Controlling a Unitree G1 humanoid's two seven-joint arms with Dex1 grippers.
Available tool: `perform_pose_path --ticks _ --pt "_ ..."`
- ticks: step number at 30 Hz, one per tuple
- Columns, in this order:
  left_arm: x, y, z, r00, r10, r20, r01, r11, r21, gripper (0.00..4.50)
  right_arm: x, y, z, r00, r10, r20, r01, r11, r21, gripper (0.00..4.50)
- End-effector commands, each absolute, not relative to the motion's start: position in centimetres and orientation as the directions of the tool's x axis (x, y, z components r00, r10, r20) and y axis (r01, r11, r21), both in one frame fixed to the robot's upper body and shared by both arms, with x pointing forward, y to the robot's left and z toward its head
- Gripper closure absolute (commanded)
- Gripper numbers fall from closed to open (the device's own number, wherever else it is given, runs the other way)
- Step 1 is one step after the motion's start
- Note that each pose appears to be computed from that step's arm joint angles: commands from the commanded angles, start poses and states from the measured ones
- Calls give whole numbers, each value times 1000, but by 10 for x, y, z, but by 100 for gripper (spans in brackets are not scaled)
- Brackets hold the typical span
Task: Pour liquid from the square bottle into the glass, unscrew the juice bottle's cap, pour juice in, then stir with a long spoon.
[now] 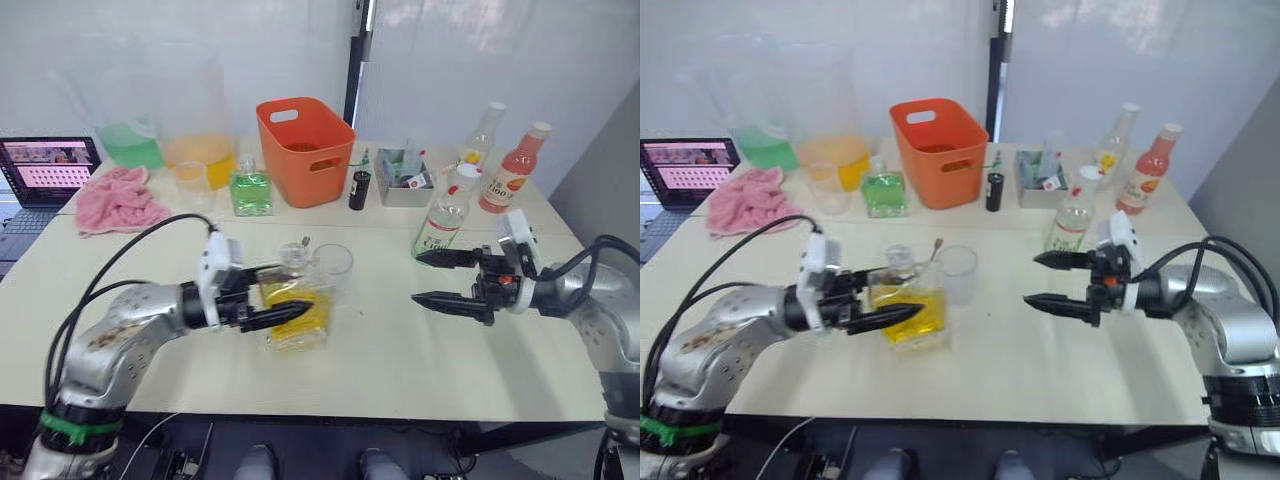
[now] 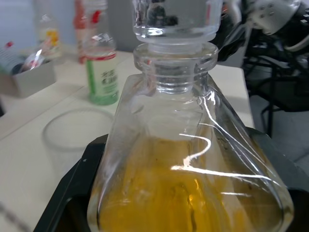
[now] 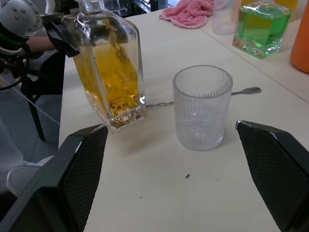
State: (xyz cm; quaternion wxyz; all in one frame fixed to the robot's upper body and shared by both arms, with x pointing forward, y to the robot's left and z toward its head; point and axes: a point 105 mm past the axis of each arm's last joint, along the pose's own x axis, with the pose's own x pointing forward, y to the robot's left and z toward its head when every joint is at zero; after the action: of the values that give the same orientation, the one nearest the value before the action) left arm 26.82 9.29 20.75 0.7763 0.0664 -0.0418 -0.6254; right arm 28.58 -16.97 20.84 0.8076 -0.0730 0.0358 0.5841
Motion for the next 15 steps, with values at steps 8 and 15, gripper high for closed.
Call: perform_pose_path --ticks 8,15 --pt "272 55 203 -4 -999 -41 972 -14 233 169 268 -178 223 396 913 -98 -915 383 -130 0" --pt "284 52 181 1 -997 -83 971 -19 238 169 261 -183 223 430 898 -96 -900 417 -129 0"
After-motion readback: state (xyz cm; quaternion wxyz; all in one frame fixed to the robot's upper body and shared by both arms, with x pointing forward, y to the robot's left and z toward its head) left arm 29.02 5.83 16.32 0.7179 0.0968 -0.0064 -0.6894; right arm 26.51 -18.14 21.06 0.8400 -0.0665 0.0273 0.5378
